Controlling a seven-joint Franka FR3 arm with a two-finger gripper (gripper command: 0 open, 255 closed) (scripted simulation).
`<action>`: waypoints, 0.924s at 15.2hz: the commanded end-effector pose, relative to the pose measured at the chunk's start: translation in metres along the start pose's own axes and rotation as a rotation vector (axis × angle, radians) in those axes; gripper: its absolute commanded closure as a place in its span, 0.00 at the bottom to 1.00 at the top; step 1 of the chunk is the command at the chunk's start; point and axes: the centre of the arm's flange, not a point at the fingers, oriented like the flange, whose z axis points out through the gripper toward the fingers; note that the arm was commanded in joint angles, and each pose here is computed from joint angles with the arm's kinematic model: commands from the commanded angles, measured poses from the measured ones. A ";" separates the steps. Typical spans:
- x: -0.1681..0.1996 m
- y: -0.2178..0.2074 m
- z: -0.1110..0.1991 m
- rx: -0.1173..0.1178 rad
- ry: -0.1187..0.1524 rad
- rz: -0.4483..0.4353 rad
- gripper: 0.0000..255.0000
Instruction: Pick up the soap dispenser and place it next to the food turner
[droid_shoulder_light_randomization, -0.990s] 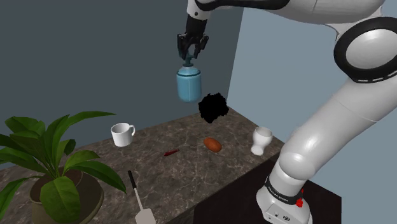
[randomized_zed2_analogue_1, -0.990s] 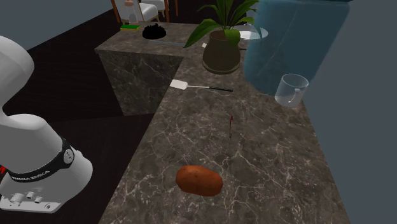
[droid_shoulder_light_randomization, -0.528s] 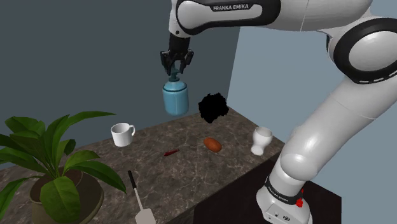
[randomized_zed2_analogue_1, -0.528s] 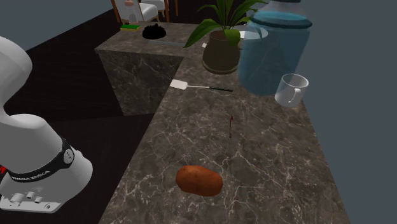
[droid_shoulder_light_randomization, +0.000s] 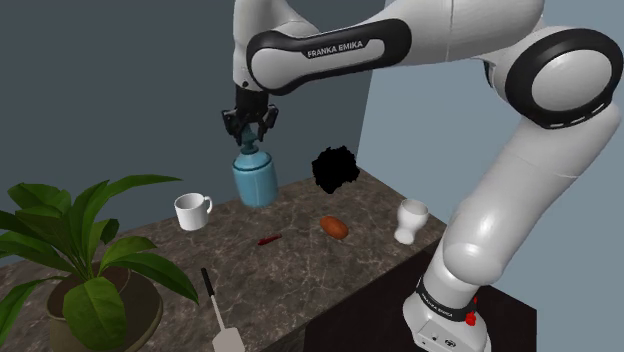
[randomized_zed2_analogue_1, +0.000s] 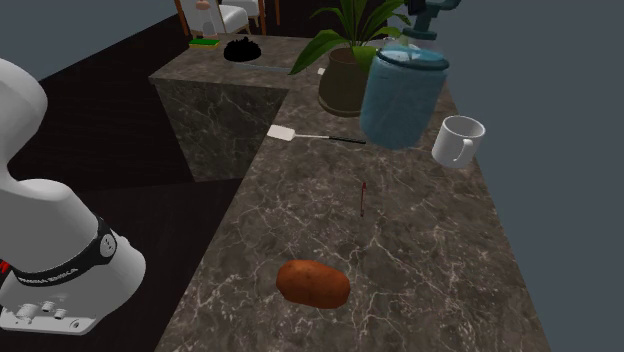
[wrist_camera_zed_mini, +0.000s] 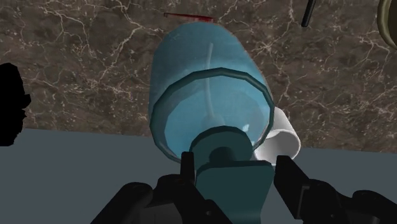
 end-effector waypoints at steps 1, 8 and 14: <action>-0.008 -0.021 0.016 0.001 0.002 0.001 1.00; -0.031 -0.094 0.067 0.001 0.002 0.001 1.00; -0.044 -0.115 0.102 0.001 0.002 0.001 1.00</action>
